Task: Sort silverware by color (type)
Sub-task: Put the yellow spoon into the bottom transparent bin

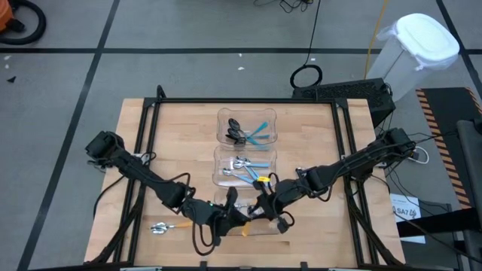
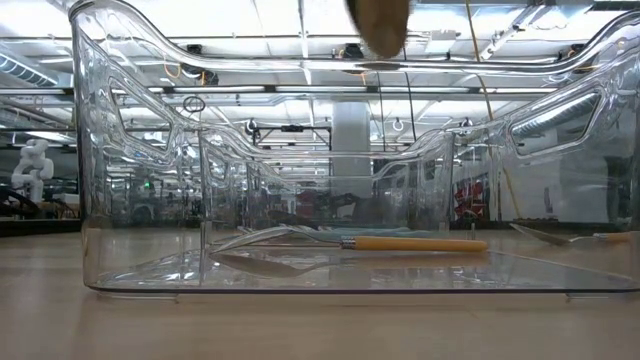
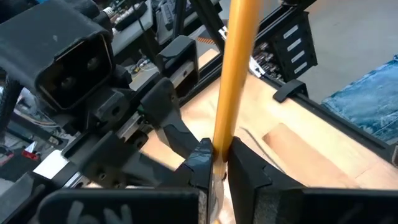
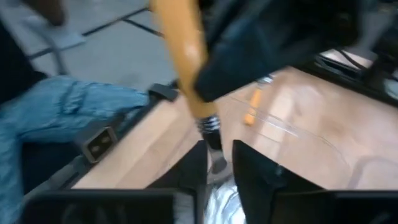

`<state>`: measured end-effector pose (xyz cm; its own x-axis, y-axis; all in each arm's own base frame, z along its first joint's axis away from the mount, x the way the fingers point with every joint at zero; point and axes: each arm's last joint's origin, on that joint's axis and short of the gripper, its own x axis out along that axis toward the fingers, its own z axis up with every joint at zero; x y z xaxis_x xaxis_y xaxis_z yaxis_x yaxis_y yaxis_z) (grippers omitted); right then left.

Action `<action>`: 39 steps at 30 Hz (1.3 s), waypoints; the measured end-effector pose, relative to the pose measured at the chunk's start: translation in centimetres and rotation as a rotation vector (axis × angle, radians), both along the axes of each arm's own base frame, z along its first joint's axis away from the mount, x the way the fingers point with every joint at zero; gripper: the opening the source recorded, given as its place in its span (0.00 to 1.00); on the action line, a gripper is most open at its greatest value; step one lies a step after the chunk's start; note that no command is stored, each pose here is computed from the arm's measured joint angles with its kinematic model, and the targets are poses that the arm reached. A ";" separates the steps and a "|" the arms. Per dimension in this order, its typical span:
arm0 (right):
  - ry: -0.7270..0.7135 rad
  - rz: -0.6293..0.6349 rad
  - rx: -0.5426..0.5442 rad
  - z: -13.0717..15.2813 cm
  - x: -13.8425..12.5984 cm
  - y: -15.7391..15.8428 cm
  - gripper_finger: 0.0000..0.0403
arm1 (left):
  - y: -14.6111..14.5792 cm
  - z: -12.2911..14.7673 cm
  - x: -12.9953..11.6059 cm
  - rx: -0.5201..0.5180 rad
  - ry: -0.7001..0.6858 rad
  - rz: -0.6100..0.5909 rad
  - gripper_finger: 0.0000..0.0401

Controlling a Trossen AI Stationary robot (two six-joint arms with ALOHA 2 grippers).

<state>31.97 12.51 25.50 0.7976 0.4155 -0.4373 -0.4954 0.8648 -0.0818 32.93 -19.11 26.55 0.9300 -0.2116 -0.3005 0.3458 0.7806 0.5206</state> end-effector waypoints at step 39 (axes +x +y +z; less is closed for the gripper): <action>-0.068 -0.721 0.049 6.5 -15.9 3.2 0.39 | 1.6 1.0 0.6 -0.041 -0.067 0.435 0.06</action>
<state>16.09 15.67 31.99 0.9053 -0.2064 -0.3713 0.2046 0.9778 -0.0447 33.55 -17.52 27.54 0.9523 0.1935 -0.2360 -0.0530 0.8664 0.4966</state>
